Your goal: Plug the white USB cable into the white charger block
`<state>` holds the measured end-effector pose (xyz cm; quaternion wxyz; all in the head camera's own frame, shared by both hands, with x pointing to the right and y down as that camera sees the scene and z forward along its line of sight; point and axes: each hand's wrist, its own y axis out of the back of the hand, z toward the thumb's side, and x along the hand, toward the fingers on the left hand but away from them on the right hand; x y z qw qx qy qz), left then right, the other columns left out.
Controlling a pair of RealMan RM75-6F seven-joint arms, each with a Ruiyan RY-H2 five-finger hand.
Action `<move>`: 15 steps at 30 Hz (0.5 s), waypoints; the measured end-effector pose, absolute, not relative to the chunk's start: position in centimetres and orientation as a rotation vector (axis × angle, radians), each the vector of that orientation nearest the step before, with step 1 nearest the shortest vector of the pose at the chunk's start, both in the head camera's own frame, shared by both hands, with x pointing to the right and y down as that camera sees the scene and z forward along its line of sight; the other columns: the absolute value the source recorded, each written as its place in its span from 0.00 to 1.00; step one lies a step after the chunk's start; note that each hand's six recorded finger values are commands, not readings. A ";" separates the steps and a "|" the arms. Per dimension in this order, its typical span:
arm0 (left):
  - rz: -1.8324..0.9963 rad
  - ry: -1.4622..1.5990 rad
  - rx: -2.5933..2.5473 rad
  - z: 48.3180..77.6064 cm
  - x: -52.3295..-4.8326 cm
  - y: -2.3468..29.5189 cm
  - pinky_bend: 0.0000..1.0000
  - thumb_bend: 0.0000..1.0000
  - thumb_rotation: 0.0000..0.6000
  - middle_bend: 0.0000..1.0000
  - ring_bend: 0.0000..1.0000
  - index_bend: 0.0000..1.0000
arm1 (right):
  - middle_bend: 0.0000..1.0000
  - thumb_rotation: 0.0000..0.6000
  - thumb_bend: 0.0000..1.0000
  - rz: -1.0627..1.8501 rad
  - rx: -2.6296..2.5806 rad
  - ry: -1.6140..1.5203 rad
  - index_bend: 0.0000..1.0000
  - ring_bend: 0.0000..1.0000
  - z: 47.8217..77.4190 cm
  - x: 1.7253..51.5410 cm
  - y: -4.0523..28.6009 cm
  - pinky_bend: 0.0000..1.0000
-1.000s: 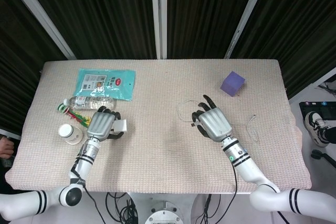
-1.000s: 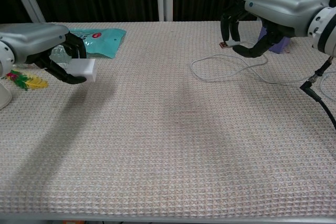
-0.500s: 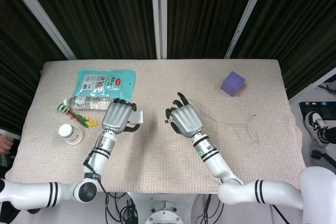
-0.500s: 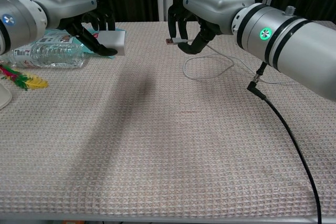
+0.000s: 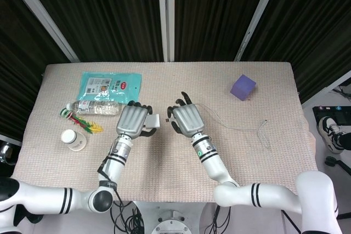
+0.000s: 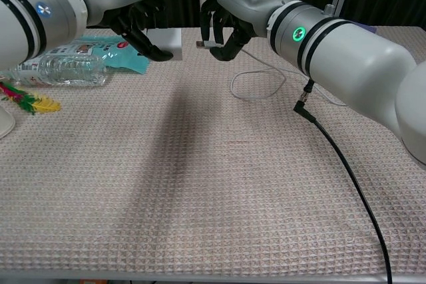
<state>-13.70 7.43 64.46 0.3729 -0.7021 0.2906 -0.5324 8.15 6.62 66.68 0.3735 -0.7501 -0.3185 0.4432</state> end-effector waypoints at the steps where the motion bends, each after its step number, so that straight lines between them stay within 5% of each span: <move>1: -1.367 0.743 -1.795 64.5 -13.6 7.4 0.25 0.27 0.77 0.49 0.29 0.52 | 0.55 1.00 0.42 1.136 -1.924 -0.819 0.64 0.23 66.7 8.1 6.6 0.00; 15: -1.377 0.776 -1.789 64.7 -12.1 7.1 0.25 0.27 0.78 0.49 0.29 0.52 | 0.55 1.00 0.42 1.158 -1.950 -0.869 0.64 0.23 67.0 7.9 6.2 0.00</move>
